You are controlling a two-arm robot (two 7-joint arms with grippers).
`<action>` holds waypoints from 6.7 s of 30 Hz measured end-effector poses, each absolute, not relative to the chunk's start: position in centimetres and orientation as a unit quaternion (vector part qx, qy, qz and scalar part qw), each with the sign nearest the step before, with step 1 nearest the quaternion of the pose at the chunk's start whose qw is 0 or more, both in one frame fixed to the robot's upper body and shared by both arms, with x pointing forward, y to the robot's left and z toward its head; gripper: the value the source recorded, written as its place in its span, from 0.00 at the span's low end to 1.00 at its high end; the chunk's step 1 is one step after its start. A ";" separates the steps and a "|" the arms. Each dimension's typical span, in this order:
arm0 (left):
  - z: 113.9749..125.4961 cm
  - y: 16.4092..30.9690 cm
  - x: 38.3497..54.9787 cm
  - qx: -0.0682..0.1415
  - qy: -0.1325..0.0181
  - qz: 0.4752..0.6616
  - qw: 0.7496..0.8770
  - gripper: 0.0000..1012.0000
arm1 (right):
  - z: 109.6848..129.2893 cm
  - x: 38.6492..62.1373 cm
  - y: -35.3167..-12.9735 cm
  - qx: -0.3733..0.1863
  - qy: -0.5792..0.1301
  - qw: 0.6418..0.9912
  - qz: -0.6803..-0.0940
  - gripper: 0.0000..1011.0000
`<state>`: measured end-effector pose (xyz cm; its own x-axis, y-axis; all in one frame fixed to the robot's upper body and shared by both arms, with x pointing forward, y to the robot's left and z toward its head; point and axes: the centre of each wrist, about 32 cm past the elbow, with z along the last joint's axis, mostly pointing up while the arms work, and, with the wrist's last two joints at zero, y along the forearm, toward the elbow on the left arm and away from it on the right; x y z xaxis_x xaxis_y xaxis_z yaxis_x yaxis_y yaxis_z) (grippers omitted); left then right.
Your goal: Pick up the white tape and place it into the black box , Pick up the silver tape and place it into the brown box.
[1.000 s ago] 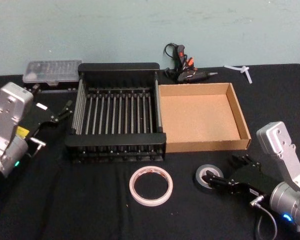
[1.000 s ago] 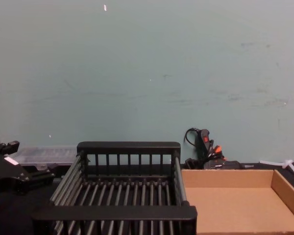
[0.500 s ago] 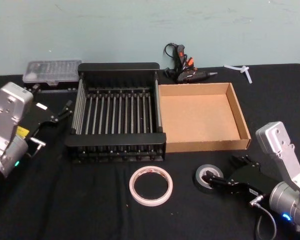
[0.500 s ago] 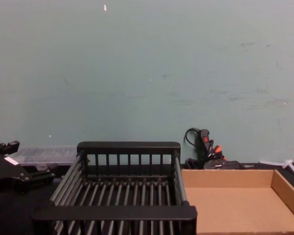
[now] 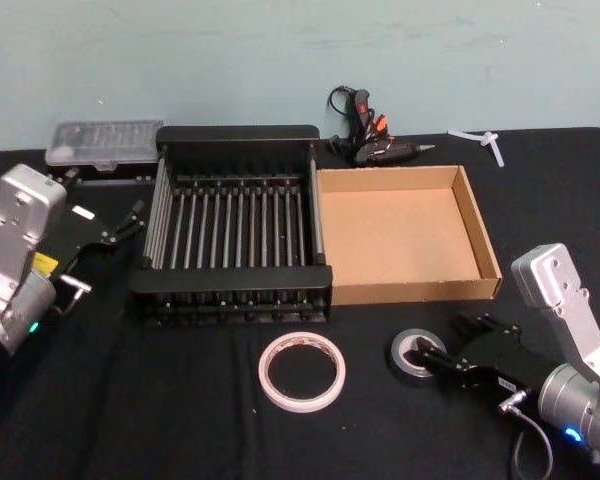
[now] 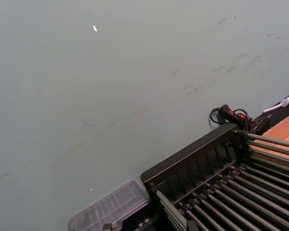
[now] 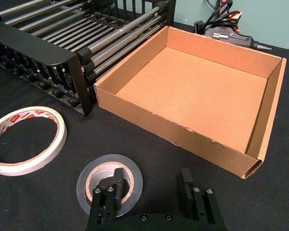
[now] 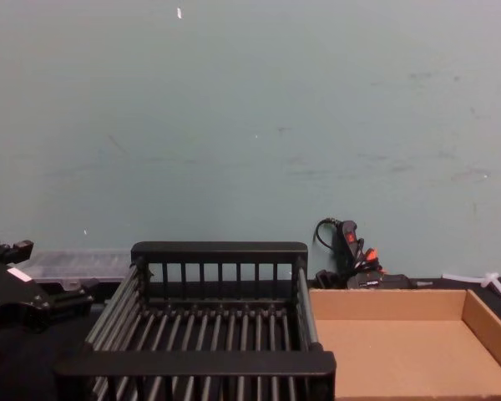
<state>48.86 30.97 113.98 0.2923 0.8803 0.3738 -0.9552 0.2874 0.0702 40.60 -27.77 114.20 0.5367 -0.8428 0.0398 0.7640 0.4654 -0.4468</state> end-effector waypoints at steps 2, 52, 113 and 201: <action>114.0 31.0 48.9 0.141 -0.132 0.580 0.791 0.99 | 114.2 40.6 -27.8 -0.211 0.093 0.851 -0.472 0.70; 114.0 31.0 48.9 0.141 -0.132 0.580 0.791 0.99 | 116.3 41.1 -28.5 -0.158 0.065 0.875 -0.452 0.14; 114.0 31.0 48.9 0.141 -0.132 0.580 0.791 0.99 | 116.2 55.9 -24.5 -0.187 0.065 0.827 -0.526 0.14; 114.0 31.0 48.9 0.141 -0.132 0.580 0.791 0.99 | 119.3 50.3 -26.1 -0.114 -0.006 0.864 -0.490 0.99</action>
<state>48.86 30.97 113.98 0.2923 0.8803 0.3737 -0.9552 0.2874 0.0703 50.30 -26.07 119.32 0.5196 -0.8455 0.1229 0.8484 0.4936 -0.1913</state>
